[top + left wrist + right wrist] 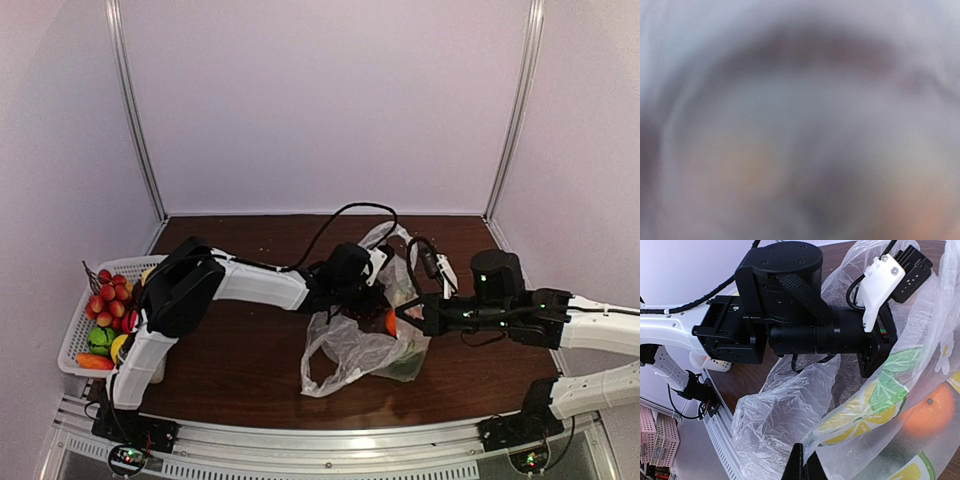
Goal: Untie the knot of the plastic bag and take out the fruit
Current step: Pick up the fake fruit from the takeout bag.
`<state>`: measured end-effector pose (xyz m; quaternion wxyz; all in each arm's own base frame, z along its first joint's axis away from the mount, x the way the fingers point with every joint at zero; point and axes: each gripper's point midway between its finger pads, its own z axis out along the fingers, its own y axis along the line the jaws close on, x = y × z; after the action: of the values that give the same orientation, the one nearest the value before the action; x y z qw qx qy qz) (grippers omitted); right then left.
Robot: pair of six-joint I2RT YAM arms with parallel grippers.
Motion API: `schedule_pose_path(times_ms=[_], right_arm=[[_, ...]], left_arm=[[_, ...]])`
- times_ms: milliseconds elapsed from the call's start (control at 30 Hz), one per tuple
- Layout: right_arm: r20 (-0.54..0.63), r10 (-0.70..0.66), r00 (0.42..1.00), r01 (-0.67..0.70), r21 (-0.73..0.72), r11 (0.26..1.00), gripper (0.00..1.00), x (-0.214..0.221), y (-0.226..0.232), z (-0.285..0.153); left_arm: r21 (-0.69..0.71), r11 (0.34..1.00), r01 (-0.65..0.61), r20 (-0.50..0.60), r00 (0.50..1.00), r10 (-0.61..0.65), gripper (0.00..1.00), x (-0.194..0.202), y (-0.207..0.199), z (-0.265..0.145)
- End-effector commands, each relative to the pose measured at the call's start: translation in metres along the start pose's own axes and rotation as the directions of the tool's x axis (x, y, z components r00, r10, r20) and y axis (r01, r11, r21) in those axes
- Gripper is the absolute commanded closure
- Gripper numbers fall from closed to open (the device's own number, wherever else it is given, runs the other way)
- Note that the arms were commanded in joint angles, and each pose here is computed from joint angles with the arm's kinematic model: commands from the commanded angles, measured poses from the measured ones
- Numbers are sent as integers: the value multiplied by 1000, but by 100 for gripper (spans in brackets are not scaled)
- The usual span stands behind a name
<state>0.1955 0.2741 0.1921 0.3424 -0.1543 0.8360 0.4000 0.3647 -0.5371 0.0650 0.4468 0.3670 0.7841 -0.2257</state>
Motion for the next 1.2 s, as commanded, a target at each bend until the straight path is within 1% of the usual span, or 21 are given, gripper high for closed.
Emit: schedule_pose_path(times_ms=[0,167,333,500,533,600,700,767,900,1033,1167], right_arm=[[40,26,999,-30,98,995,100,-2,-20,-8],[81,39,996,-55,209,976,100,-9,-38,-14],[103,54,993,-76,224,972,100,-10,-43,-12],[117,69,991,-93,219,971,100,-11,-44,-12],[124,71,990,-96,210,973,100,-12,-42,-12],[139,78,987,-104,192,976,100,-15,-39,-12],[165,82,983,-111,173,979,100,-23,-34,-13],[193,82,978,-118,183,976,100,-29,-35,-17],[250,74,965,-143,272,952,100,-38,-49,-27],[272,56,961,-161,382,910,100,-41,-68,-37],[273,50,961,-161,401,902,100,-41,-73,-37]], left_arm=[[14,1000,10,47,999,-11,99,-25,3,-28],[67,997,35,105,994,-42,100,-41,-4,-61],[107,994,31,133,990,-45,100,-51,-20,-88],[133,991,13,118,993,-29,100,-46,-37,-105],[171,985,7,110,994,-26,100,-45,-45,-109],[194,981,-1,83,996,-16,100,-39,-53,-112],[196,980,-15,38,999,8,100,-27,-61,-118],[185,982,-25,28,999,20,100,-23,-64,-126],[206,978,-39,34,999,33,100,-18,-76,-146],[241,969,-53,53,998,42,100,-19,-86,-170],[288,957,-34,79,997,12,100,-20,-89,-199]])
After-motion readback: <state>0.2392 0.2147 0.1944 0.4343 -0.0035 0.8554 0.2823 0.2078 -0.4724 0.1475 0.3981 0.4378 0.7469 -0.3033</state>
